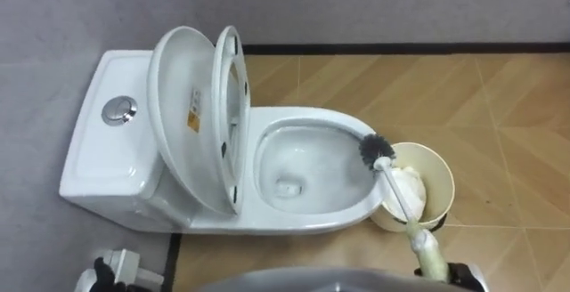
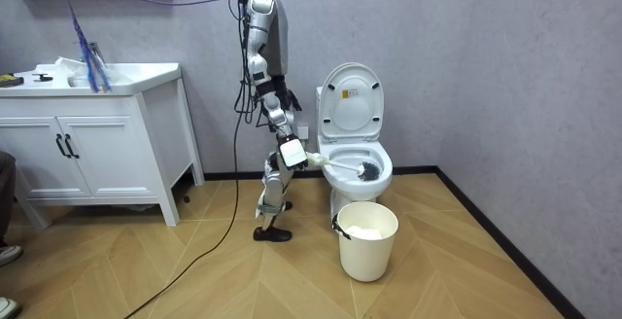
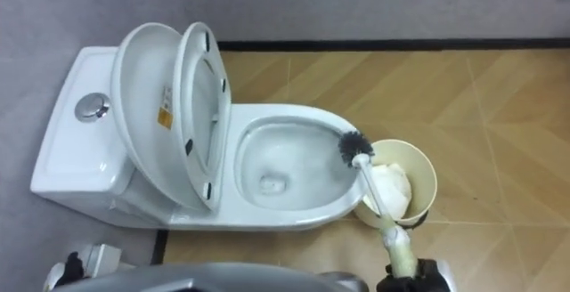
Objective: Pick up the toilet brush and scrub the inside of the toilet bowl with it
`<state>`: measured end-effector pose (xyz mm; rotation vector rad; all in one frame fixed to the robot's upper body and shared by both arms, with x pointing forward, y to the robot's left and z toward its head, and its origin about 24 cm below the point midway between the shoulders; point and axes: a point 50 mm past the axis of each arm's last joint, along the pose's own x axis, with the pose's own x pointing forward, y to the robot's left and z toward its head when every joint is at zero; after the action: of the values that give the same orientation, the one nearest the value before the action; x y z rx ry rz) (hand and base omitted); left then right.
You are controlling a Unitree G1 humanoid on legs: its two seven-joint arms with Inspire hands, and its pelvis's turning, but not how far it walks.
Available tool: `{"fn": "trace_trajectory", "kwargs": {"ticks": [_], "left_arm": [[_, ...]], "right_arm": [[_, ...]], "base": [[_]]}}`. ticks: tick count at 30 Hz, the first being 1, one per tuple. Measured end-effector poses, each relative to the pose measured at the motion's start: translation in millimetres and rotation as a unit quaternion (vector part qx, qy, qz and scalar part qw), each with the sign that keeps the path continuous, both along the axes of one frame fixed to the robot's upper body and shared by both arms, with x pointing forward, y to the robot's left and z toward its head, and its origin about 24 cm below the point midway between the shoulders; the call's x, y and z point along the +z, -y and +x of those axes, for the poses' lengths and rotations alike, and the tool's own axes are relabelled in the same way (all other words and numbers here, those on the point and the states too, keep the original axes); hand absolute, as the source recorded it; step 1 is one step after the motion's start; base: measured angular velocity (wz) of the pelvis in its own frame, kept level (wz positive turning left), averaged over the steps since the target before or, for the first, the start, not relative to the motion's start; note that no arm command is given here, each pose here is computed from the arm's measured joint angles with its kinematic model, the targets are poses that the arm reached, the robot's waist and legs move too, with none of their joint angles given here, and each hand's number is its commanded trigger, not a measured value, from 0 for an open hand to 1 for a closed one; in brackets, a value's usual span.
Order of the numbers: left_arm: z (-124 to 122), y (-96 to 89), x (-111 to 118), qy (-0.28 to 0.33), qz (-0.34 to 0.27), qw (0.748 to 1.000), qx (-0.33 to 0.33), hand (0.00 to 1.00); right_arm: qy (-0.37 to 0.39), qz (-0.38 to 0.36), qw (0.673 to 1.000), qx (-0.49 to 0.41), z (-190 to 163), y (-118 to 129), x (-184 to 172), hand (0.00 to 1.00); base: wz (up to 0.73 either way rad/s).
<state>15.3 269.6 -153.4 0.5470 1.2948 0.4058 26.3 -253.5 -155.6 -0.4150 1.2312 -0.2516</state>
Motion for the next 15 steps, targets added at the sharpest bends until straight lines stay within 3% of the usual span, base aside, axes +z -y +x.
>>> {"fn": "trace_trajectory", "kwargs": {"ticks": [7, 15], "left_arm": [[-10.9, -2.1, -0.8, -0.016, -0.007, 1.0, 0.017, 0.0], [-8.0, -1.0, -2.0, -0.018, -0.013, 1.0, 0.016, 0.0]], "right_arm": [[0.017, -0.018, 0.984, -0.179, -18.2, 16.8, 2.1, 1.0], [0.007, -0.026, 0.973, -0.227, -28.3, 18.8, 1.2, 1.0]], "base": [[-0.05], [0.0]]}}
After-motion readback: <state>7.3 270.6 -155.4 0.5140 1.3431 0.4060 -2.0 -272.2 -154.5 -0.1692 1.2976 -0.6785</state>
